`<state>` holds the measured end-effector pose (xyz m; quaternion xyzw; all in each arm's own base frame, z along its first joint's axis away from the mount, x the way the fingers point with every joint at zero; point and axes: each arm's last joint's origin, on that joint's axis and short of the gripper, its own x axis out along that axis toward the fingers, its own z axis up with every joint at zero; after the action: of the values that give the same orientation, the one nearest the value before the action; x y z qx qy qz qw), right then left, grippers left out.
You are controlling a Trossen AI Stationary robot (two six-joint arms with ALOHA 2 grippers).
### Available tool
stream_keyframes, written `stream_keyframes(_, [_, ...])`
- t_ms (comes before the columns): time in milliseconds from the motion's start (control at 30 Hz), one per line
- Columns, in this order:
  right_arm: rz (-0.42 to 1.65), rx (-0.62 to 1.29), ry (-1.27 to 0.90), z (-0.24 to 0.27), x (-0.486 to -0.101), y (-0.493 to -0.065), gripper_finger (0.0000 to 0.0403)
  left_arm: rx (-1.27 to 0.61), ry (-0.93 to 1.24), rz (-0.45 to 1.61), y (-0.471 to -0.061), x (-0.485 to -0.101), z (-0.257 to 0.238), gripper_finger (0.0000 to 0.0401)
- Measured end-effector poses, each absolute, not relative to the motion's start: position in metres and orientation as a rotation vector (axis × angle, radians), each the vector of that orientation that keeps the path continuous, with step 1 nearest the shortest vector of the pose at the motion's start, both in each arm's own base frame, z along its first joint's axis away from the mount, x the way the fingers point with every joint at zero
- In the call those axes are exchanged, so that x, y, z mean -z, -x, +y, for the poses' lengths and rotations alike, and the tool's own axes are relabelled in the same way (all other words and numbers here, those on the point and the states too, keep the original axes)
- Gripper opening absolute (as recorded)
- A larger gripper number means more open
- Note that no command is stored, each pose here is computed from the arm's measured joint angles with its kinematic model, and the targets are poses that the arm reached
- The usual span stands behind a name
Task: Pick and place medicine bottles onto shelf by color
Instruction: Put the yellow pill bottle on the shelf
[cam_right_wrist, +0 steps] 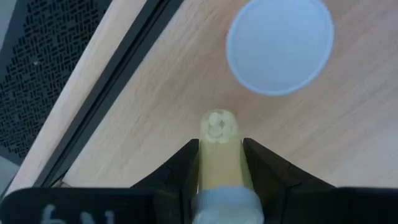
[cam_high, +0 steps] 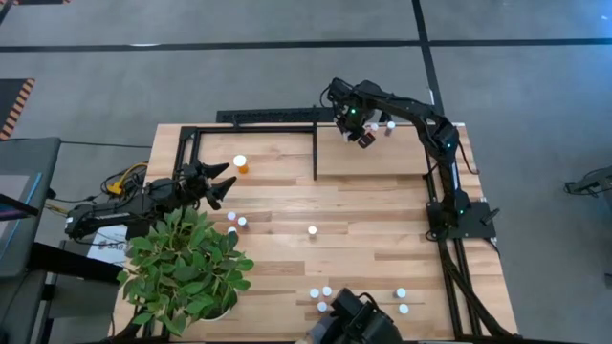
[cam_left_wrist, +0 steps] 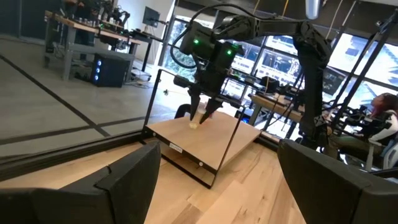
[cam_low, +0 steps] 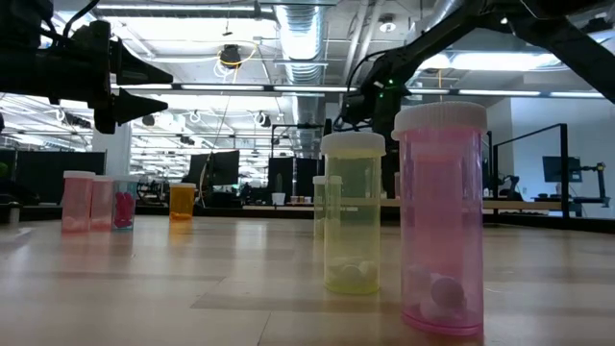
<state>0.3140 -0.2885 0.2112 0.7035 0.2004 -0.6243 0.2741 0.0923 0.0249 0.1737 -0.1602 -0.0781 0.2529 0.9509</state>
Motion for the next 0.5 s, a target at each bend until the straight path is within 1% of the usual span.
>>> stream_keyframes(500, [0.482,1.678,-1.876,-0.2963,-0.2113,-0.3116,0.014,-0.515,0.326,-0.158,-0.0923,-0.1735,0.0249,0.0312])
